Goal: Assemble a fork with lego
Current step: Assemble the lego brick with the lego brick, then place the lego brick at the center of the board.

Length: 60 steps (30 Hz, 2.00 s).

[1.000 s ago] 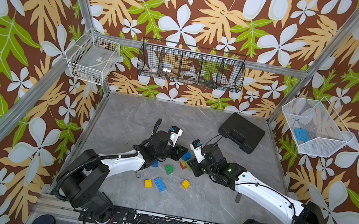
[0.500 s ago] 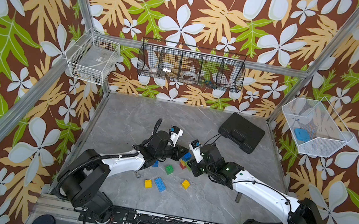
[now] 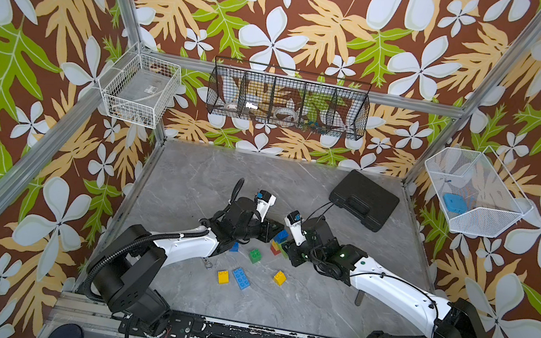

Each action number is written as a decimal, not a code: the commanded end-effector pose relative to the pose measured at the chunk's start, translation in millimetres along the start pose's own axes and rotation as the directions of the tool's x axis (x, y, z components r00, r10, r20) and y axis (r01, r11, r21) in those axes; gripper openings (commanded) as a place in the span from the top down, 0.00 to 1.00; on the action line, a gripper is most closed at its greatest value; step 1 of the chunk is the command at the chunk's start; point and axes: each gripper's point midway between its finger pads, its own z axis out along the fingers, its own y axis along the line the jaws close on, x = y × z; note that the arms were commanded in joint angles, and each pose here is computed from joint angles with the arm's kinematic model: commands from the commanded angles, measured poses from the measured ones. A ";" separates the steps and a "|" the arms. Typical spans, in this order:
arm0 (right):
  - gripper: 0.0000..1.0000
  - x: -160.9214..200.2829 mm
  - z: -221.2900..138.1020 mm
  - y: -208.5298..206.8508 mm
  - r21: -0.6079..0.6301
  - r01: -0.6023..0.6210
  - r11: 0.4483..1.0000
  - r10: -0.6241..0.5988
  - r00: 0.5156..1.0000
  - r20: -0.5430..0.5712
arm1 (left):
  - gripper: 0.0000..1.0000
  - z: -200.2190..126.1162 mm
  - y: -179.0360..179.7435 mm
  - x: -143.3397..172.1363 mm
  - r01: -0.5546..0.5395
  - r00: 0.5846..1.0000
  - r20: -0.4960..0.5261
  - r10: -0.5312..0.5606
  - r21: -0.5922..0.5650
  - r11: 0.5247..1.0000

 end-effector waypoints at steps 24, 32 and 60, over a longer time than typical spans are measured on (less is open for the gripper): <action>1.00 22.1 9.0 1.0 -0.017 0.020 1.000 -0.021 0.997 -0.073 | 0.82 -1.8 26.0 30.3 0.039 0.993 -0.107 -0.050 -0.109 0.993; 0.45 -0.9 -0.5 4.9 -0.035 0.001 0.999 -0.001 1.000 0.003 | 0.82 -2.9 26.0 30.9 0.037 0.993 -0.110 -0.049 -0.109 0.993; 0.00 -19.3 -49.3 -15.5 -0.705 -0.581 0.408 0.879 0.458 0.131 | 0.82 -1.9 23.0 27.6 0.032 0.993 -0.112 -0.043 -0.101 0.994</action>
